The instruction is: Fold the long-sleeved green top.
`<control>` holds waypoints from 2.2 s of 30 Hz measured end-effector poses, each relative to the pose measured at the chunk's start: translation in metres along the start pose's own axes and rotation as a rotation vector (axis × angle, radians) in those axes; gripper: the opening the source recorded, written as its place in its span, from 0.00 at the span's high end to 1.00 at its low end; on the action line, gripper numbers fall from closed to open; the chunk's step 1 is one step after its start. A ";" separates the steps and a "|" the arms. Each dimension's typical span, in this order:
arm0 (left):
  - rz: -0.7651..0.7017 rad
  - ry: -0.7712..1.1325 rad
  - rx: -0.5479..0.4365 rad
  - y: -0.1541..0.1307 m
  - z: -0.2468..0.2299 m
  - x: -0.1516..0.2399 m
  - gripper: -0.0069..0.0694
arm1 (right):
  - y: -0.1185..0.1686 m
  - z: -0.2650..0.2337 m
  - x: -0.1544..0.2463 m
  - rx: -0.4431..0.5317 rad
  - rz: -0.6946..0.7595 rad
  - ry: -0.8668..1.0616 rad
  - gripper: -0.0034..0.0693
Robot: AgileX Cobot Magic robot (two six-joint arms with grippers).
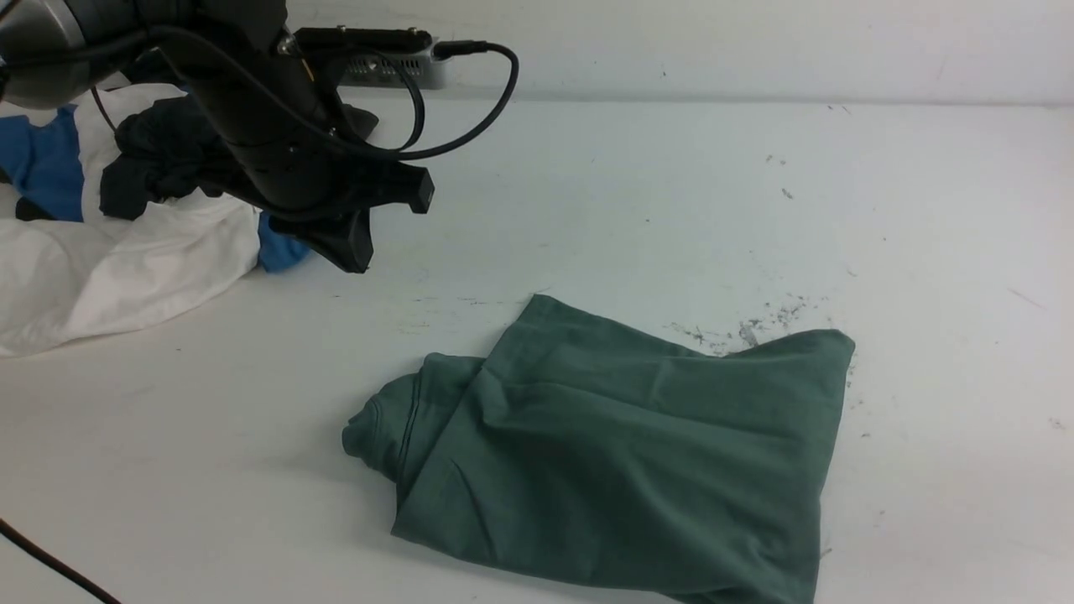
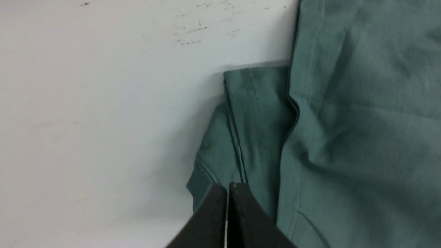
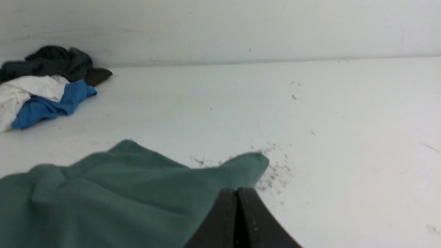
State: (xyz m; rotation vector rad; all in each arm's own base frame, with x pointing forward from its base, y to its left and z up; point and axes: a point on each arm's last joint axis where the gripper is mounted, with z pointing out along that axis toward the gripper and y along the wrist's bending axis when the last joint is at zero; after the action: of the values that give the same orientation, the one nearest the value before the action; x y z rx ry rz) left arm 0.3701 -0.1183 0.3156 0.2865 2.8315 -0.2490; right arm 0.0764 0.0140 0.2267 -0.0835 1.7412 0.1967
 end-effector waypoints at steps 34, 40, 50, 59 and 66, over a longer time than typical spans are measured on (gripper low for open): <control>0.085 -0.626 0.176 -0.014 -0.068 0.220 0.91 | -0.014 -0.016 0.048 0.154 -0.092 0.045 0.97; 0.071 -0.741 0.195 -0.003 -0.043 0.247 0.91 | -0.014 -0.016 0.048 0.154 -0.092 0.045 0.97; 0.092 -0.623 0.157 0.001 -0.029 0.260 0.91 | -0.014 -0.016 0.048 0.154 -0.092 0.045 0.97; 0.113 -0.565 0.124 0.005 -0.023 0.267 0.91 | -0.014 -0.016 0.048 0.154 -0.094 0.045 0.97; 0.098 -0.762 0.087 0.025 -0.016 0.304 0.91 | -0.014 -0.016 0.048 0.154 -0.103 0.045 0.97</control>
State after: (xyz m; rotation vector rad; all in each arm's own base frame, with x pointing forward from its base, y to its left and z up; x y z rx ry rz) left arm 0.0860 -0.0390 0.2370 0.2736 2.0538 -0.3678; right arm 0.0543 -0.0001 0.1808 -0.0650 1.7865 -0.0152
